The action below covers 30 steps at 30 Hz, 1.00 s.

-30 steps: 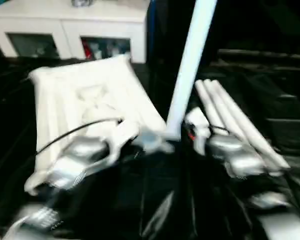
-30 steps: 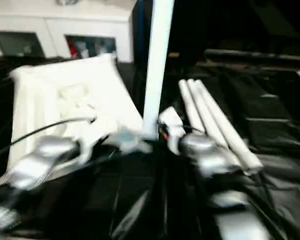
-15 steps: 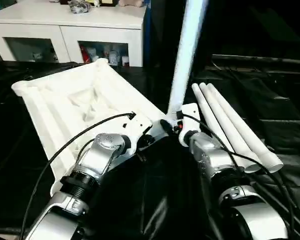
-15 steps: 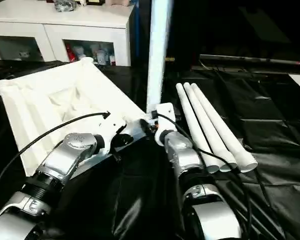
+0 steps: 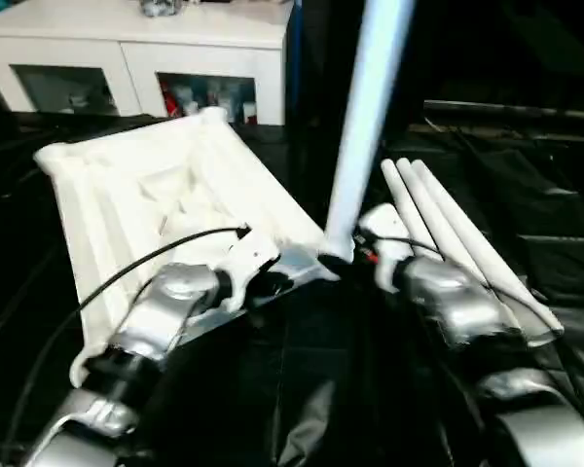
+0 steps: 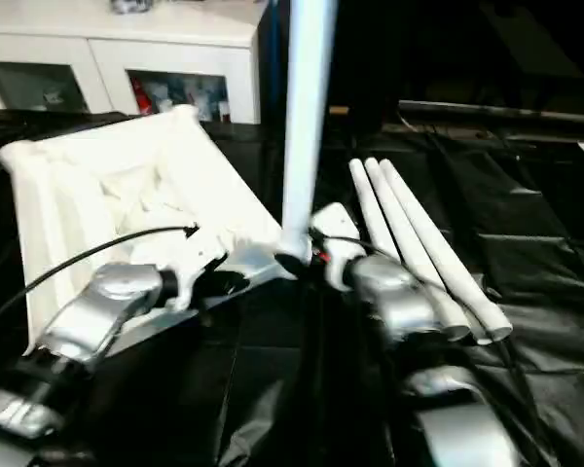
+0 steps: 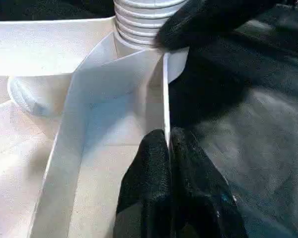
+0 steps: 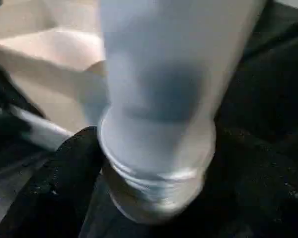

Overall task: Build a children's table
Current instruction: Rotate leg to tighten

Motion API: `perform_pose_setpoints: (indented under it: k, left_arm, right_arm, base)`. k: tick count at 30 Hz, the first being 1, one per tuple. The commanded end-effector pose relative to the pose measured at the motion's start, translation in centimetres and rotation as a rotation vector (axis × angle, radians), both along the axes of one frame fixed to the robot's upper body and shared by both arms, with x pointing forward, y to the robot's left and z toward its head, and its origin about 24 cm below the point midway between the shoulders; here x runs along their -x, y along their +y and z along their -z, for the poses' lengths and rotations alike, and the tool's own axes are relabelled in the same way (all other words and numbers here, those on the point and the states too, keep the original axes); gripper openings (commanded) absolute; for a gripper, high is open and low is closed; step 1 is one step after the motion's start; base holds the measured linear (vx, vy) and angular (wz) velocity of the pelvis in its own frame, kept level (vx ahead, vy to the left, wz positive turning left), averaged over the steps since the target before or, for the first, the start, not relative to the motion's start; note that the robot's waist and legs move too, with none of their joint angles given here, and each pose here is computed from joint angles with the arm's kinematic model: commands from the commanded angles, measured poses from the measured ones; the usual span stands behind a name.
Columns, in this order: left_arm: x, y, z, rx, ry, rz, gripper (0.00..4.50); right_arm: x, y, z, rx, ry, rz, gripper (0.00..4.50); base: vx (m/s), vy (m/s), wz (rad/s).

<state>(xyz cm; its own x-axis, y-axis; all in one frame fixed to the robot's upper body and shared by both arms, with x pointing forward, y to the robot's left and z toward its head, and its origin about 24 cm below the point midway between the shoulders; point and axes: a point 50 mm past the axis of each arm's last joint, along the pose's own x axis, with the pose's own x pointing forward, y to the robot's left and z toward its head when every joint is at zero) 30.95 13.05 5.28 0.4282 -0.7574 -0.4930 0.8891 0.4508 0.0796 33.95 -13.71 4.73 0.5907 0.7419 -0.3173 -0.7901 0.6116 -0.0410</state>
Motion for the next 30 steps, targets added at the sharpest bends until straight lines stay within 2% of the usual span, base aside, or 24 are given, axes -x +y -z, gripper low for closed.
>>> perform_pose_setpoints:
  k: [1, 11, 13, 15, 17, 21, 24, 29, 30]
  left_arm:
    - [0.8, -0.4, -0.3, 0.025, 0.002, 0.101, 0.0]
    - [1.6, 0.6, -0.2, 0.013, 0.019, 0.141, 0.0]
    - [1.7, 0.6, -0.2, 0.013, 0.021, 0.144, 0.0]
    - [1.7, 0.6, -0.2, 0.012, 0.023, 0.147, 0.0]
    - [1.8, 0.6, -0.2, 0.011, 0.024, 0.148, 0.0]
    - [1.8, 0.7, -0.2, 0.009, 0.027, 0.15, 0.0]
    - [1.6, 0.5, 0.0, 0.008, 0.028, 0.112, 0.0]
    - [0.3, 0.0, 0.3, -0.017, 0.0, -0.007, 0.0]
    - [-0.5, -0.4, 0.4, -0.022, -0.008, -0.069, 0.0]
  right_arm:
    - [0.2, -0.1, -0.5, -0.011, -0.008, -0.051, 3.95]
    - [1.1, 0.1, -0.6, -0.011, 0.018, -0.174, 3.95]
    - [1.1, 0.2, -0.6, -0.019, 0.021, -0.178, 3.68]
    - [1.1, 0.2, -0.5, -0.022, 0.026, -0.183, 3.68]
    - [1.1, 0.2, -0.5, -0.023, 0.029, -0.185, 3.32]
    - [1.3, 0.2, -0.3, -0.024, 0.039, -0.195, 3.12]
    - [1.1, 0.1, 0.0, -0.045, 0.048, -0.117, 2.85]
    - [0.1, 0.2, 1.2, -0.076, 0.069, 0.115, 2.77]
    - [-0.2, 0.5, 1.9, -0.101, 0.092, 0.225, 2.76]
  base:
    - [0.0, 0.0, 0.0]
    - [0.0, 0.0, 0.0]
    - [0.0, 0.0, 0.0]
    - [0.0, 0.0, 0.0]
    - [0.0, 0.0, 0.0]
    - [0.0, 0.0, 0.0]
    - [0.0, 0.0, 0.0]
    - [0.0, 0.0, 0.0]
    - [0.0, 0.0, 0.0]
